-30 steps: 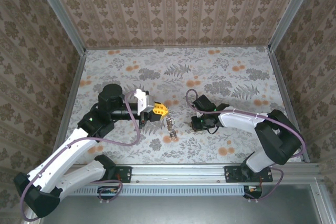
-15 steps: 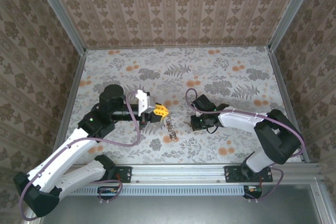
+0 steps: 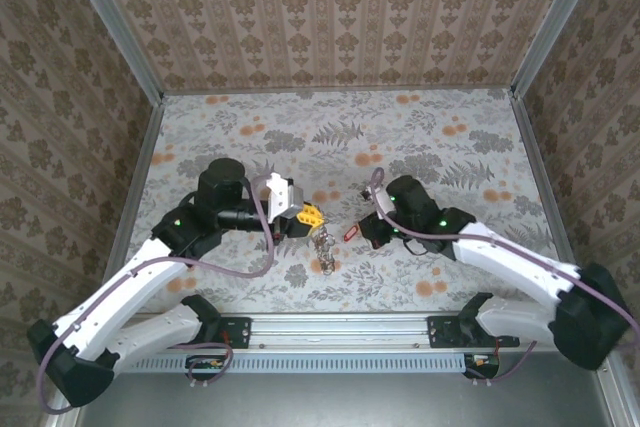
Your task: Put the keys on the keyring
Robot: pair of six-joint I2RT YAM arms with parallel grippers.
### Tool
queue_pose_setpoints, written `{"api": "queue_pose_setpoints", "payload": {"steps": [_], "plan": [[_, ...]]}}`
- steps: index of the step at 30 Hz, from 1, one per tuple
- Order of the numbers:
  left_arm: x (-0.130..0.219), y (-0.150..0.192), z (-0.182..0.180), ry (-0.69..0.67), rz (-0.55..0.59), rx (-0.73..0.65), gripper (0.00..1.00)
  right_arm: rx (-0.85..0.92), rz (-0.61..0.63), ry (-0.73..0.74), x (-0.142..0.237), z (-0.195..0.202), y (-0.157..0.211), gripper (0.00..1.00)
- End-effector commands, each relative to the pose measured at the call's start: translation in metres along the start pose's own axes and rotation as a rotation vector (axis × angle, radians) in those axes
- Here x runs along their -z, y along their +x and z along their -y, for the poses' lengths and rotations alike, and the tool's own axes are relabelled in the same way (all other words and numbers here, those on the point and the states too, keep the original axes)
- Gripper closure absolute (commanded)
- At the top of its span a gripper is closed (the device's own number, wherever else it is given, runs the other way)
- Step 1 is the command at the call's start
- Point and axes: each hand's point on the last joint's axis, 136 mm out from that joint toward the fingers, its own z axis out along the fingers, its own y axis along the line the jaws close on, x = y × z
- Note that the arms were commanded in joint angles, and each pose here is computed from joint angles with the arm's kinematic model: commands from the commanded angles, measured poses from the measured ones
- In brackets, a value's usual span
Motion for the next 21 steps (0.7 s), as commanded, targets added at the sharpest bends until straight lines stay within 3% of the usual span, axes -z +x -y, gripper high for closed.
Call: {"api": "queue_pose_setpoints", "payload": {"steps": [1,6,12,21], "plan": [[0.011,-0.019,0.009,0.031,0.003,-0.051,1.00,0.233,0.067,-0.199,0.028,-0.045,-0.016,1.00],[0.025,-0.031,0.015,0.060,-0.014,-0.061,1.00,0.415,0.159,-0.330,0.069,-0.083,-0.043,1.00],[0.035,-0.038,0.014,0.097,-0.031,-0.042,1.00,0.518,0.266,-0.454,0.107,-0.118,-0.075,1.00],[0.031,-0.046,0.010,0.160,-0.039,-0.034,1.00,0.610,0.378,-0.421,0.129,-0.137,-0.103,1.00]]}}
